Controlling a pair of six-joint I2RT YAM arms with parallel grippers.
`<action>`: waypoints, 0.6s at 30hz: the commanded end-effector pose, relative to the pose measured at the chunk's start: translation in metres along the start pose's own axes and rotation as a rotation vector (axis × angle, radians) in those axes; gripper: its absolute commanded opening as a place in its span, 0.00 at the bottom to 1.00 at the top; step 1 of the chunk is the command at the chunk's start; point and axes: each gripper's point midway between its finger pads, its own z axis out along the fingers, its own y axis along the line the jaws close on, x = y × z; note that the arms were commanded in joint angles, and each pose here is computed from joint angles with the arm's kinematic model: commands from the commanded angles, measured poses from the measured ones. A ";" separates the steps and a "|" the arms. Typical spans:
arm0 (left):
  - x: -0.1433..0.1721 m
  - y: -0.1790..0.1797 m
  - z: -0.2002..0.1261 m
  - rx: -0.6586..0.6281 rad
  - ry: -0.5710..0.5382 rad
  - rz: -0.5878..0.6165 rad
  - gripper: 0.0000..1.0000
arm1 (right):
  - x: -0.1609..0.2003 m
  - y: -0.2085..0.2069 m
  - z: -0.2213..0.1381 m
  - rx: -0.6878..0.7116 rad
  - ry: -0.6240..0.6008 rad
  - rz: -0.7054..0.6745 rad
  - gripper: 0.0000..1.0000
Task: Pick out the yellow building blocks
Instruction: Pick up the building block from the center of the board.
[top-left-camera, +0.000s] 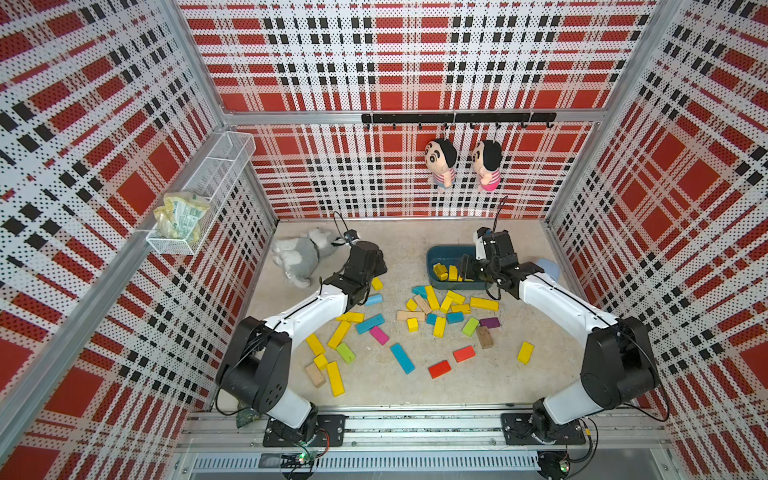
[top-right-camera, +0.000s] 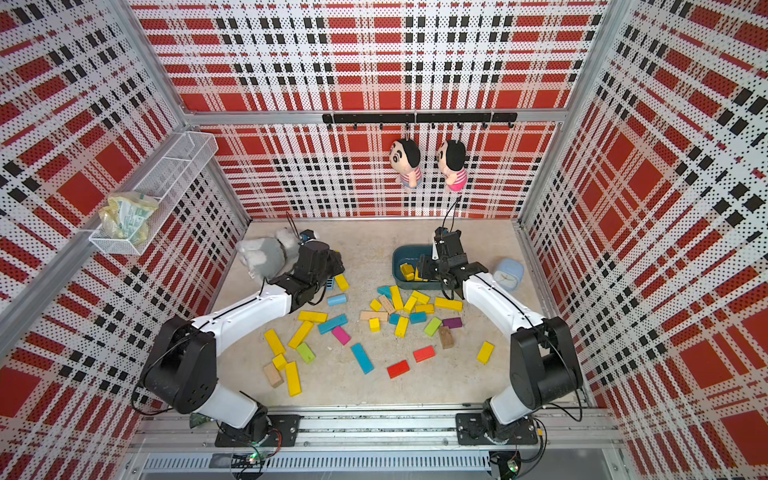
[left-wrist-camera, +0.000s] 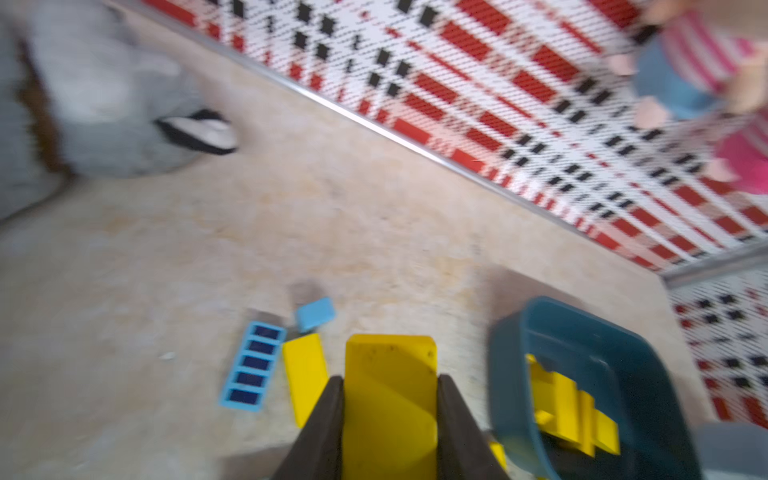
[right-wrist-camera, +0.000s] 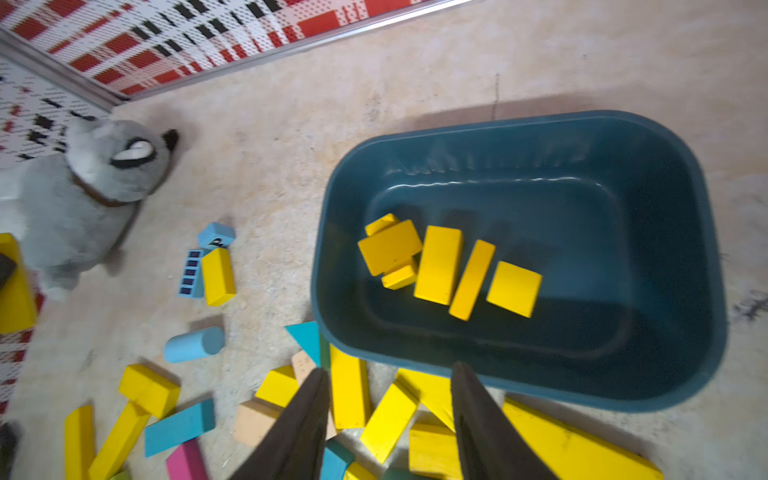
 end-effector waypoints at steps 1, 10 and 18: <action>0.011 -0.061 -0.019 0.209 -0.076 0.112 0.00 | -0.021 0.038 -0.020 -0.159 -0.008 0.000 0.51; 0.078 -0.184 -0.107 0.597 -0.334 0.697 0.00 | -0.030 0.083 -0.074 -0.355 0.013 -0.144 0.54; 0.095 -0.205 -0.125 0.623 -0.466 0.839 0.00 | -0.017 0.079 -0.091 -0.311 0.126 -0.278 0.55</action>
